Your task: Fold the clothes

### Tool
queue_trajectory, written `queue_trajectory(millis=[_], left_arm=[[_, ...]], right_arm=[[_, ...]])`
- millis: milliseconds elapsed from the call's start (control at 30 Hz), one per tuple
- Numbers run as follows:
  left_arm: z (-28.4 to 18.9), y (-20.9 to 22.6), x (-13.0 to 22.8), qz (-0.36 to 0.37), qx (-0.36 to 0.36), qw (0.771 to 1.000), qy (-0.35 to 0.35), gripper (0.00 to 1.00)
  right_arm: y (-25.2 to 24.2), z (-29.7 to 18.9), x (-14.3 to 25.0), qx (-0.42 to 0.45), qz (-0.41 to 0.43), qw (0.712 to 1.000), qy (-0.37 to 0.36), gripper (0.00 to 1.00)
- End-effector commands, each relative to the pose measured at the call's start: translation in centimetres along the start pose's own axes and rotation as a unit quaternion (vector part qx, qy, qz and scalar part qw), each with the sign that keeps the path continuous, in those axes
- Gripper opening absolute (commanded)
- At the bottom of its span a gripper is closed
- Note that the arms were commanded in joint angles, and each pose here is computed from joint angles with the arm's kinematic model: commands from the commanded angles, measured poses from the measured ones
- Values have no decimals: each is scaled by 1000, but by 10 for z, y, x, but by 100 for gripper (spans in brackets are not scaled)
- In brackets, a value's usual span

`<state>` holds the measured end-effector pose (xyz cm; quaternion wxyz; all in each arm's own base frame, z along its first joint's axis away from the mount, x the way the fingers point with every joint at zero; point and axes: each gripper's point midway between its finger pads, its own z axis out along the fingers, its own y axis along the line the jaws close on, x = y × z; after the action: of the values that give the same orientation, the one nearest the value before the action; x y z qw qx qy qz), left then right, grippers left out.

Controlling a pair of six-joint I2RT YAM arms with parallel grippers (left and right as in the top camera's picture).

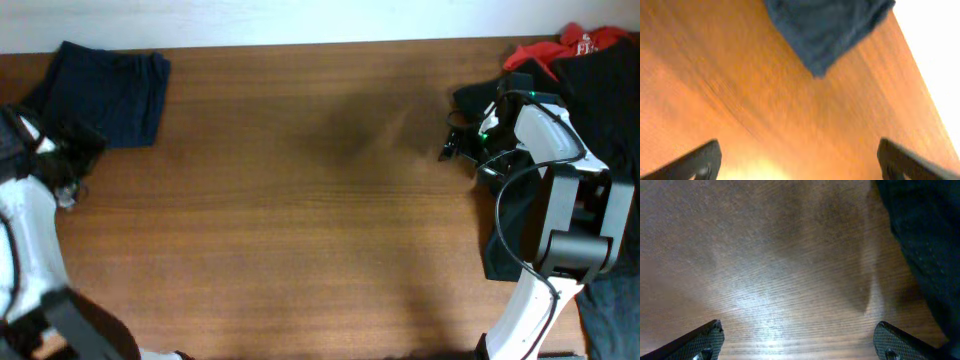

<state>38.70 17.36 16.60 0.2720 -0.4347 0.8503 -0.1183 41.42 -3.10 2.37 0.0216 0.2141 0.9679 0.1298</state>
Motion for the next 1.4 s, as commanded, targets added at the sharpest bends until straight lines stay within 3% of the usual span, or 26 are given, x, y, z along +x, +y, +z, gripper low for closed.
queue_trajectory(millis=[0, 100, 200, 367, 433, 500, 533, 633, 733, 833, 933, 967, 1000, 1133, 1233, 1367], left_arm=[[-72, -17, 48, 59, 19, 998, 31, 99], [-138, -25, 130, 121, 15, 988, 91, 99], [-171, -4, 185, 123, -14, 979, 164, 99], [-182, 8, 198, 124, -33, 975, 184, 99], [-177, 3, 196, 186, -15, 966, 178, 99], [-152, -31, 192, 321, 61, 939, 111, 99], [-140, -57, 196, 397, 124, 909, 36, 99], [-126, -68, 201, 444, 204, 865, -111, 99], [-130, -66, 217, 506, 276, 779, -249, 99], [-133, -58, 221, 496, 301, 733, -354, 99], [-127, -51, 219, 478, 305, 719, -401, 99], [-126, -48, 216, 459, 302, 730, -405, 99], [-121, -37, 204, 404, 290, 762, -415, 99], [-108, -27, 209, 401, 280, 769, -410, 99], [-80, -10, 217, 403, 246, 804, -361, 99], [-82, -11, 218, 404, 251, 802, -362, 99]], right_arm=[[4, -7, -4, 0, -4, 1000, -10, 99], [3, -7, -4, 0, -4, 1000, -10, 99], [3, -7, -4, 0, -4, 1000, -10, 99], [3, -7, -4, 0, -4, 1000, -10, 99], [3, -7, -4, 0, -4, 1000, -10, 99], [3, -7, -4, 0, -4, 1000, -10, 99], [3, -7, -4, 0, -4, 1000, -10, 99], [3, -7, -4, 0, -4, 1000, -10, 99], [3, -7, -4, 0, -4, 1000, -10, 99], [3, -7, -4, 0, -4, 1000, -10, 99], [3, -7, -4, 0, -4, 1000, -10, 99], [4, -7, -4, 0, -4, 1000, -10, 99], [4, -7, -4, 0, -4, 1000, -10, 99], [3, -7, -4, 0, -4, 1000, -10, 99], [3, -7, -4, 0, -4, 1000, -10, 99], [3, -7, -4, 0, -4, 1000, -10, 99]])
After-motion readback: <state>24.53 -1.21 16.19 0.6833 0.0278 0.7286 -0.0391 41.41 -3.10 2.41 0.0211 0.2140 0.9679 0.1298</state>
